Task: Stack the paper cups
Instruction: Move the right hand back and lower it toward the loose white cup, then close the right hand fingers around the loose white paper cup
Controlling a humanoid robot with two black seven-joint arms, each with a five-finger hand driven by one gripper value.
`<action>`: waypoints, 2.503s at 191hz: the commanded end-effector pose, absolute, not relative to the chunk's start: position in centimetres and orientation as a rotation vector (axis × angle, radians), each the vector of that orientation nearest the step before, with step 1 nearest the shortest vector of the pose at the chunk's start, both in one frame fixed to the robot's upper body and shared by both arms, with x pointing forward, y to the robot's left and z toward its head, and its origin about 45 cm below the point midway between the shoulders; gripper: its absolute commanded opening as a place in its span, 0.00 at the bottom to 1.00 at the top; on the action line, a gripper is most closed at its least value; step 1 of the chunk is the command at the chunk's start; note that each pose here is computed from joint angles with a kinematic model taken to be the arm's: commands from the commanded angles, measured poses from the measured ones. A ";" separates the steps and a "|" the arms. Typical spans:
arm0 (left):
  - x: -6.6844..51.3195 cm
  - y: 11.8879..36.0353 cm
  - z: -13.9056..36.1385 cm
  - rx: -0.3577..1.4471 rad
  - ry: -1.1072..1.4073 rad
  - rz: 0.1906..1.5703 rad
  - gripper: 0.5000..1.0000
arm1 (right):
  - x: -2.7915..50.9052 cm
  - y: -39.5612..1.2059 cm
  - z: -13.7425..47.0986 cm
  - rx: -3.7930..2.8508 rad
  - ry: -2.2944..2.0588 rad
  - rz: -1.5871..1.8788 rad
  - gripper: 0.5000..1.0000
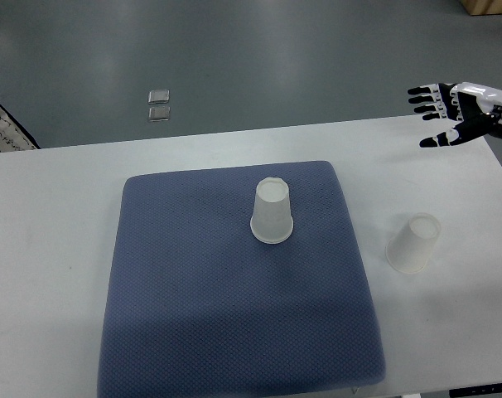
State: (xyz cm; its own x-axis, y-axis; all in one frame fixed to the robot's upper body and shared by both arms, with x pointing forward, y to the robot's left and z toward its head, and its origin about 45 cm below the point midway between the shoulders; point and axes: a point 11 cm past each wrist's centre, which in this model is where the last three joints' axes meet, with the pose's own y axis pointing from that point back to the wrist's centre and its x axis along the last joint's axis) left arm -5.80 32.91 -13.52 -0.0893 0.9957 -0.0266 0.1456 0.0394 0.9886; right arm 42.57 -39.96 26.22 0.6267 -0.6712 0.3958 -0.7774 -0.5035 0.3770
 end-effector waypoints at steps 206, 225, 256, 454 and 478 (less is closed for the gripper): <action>-5.8 32.9 -13.5 1.250 1.399 1.175 1.00 | 35.9 -38.5 20.2 2.055 -0.418 0.696 0.86; -5.8 32.9 -13.5 1.250 1.399 1.175 1.00 | 35.8 -38.6 20.0 2.047 -0.422 0.696 0.86; -5.8 32.9 -13.5 1.250 1.399 1.175 1.00 | 36.1 -38.6 19.5 2.008 -0.446 0.703 0.85; -5.8 32.9 -13.5 1.250 1.399 1.175 1.00 | 35.9 -36.4 17.9 2.049 -0.413 0.693 0.61; -5.8 32.9 -13.5 1.250 1.399 1.175 1.00 | 35.9 -36.3 17.9 2.050 -0.411 0.695 0.53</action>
